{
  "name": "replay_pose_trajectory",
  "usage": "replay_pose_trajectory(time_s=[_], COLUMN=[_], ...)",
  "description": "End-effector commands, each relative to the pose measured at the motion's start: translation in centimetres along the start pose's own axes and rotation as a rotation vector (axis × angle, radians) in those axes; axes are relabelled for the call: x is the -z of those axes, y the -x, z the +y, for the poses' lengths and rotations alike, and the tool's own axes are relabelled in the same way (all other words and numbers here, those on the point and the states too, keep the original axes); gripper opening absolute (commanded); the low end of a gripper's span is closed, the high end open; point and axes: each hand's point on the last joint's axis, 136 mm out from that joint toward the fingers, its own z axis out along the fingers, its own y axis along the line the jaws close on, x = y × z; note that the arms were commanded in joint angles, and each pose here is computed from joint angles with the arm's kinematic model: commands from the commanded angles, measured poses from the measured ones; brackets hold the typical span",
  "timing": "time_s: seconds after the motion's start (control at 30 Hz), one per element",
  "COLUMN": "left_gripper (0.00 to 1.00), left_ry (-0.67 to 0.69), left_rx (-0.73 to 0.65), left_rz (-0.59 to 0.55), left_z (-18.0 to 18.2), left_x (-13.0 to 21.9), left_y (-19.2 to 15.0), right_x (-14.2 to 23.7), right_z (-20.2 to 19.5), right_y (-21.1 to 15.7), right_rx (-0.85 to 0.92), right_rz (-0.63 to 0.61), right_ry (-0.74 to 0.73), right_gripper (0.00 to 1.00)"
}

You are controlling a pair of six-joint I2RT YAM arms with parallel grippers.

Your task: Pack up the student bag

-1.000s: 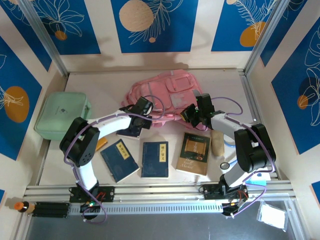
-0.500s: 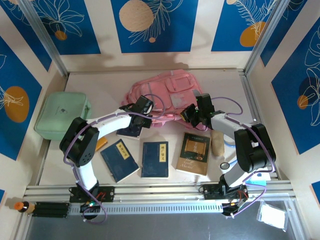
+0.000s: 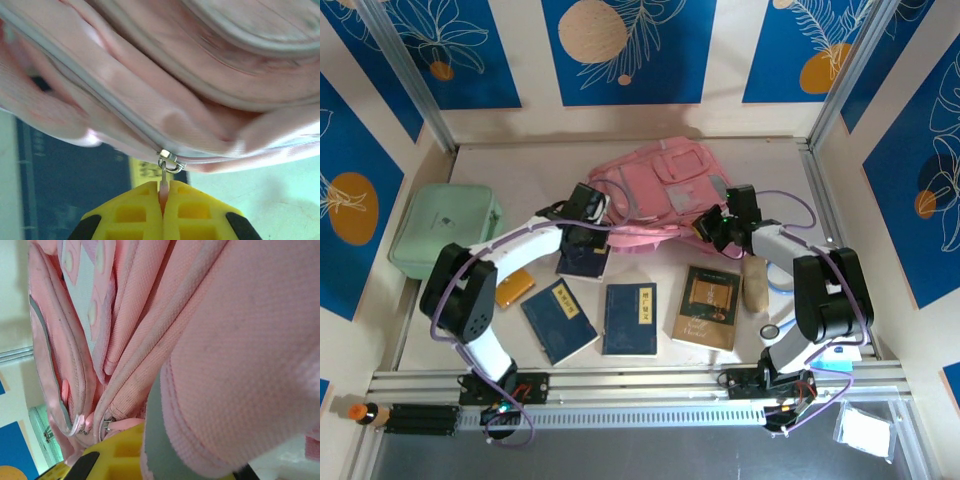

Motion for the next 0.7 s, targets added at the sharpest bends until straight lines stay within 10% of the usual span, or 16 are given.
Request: replay_pose_trajectory(time_s=[0.0, 0.2, 0.47, 0.67], left_gripper=[0.0, 0.0, 0.0, 0.0], left_ry=[0.014, -0.098, -0.203, -0.253], left_rx=[0.012, 0.039, 0.066, 0.018], left_rz=[0.013, -0.002, -0.008, 0.018], left_z=[1.8, -0.3, -4.9, -9.8], left_x=[0.9, 0.5, 1.3, 1.0], left_y=[-0.3, 1.5, 4.9, 4.6], right_x=[0.6, -0.3, 2.4, 4.9], right_z=[0.1, 1.4, 1.9, 0.4], right_y=[3.4, 8.1, 10.2, 5.7], right_rx=[0.088, 0.217, 0.139, -0.03], right_rz=[-0.044, -0.052, -0.084, -0.046], right_ry=[0.014, 0.027, -0.066, -0.03], right_gripper=[0.0, 0.01, 0.6, 0.64])
